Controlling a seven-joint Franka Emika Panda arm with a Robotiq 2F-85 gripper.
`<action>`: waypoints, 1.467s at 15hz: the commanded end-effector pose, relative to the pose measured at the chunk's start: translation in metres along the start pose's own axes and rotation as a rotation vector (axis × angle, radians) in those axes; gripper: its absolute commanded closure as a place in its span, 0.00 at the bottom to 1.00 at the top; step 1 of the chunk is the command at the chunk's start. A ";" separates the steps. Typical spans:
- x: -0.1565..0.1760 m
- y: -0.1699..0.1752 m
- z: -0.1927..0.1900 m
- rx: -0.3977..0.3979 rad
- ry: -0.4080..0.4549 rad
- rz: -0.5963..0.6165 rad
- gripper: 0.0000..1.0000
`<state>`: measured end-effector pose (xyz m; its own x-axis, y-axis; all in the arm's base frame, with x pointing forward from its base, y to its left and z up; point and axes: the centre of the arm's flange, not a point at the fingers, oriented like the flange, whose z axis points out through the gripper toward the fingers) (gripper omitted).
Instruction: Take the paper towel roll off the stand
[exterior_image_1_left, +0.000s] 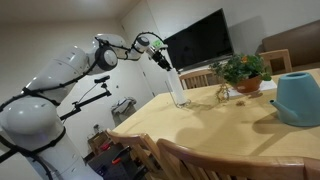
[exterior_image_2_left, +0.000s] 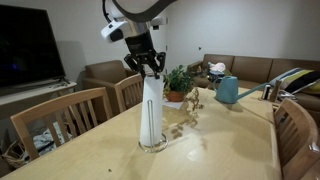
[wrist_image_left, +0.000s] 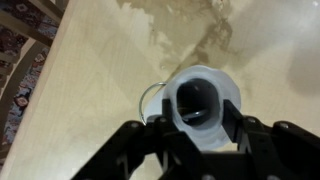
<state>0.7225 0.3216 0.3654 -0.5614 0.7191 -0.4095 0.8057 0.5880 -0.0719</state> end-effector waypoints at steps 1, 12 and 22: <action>-0.001 0.009 -0.006 -0.046 -0.060 -0.185 0.45; -0.005 0.018 0.008 -0.121 -0.116 -0.339 0.00; -0.012 -0.003 0.012 0.026 -0.015 -0.005 0.00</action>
<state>0.7294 0.3066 0.3600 -0.5632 0.7102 -0.4224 0.8073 0.5821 -0.0975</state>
